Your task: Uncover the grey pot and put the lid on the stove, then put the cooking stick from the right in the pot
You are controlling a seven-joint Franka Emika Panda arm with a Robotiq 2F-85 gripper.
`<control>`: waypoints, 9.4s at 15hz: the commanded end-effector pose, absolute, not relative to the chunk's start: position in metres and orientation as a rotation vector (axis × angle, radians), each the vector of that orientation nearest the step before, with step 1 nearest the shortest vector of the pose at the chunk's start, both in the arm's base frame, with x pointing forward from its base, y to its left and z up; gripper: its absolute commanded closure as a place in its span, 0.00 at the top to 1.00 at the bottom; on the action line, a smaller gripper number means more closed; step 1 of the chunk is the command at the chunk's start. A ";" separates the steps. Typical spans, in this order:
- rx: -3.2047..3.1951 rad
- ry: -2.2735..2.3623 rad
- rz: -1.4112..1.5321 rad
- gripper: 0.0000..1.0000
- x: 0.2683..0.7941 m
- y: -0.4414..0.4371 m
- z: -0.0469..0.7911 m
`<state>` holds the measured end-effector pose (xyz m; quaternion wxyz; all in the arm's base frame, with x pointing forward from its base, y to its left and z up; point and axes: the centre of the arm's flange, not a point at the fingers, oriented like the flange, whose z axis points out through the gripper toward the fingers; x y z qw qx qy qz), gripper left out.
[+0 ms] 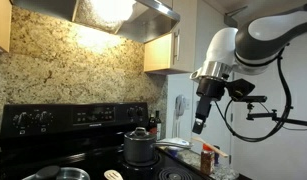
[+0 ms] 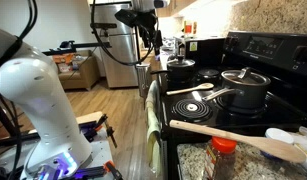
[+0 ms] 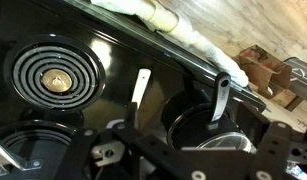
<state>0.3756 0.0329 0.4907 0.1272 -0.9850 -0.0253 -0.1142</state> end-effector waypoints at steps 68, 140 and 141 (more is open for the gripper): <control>-3.062 -0.315 -0.072 0.20 0.748 -0.162 0.413; -3.099 0.334 0.050 0.46 0.600 -0.051 0.300; -3.096 0.331 0.071 0.50 0.599 -0.050 0.299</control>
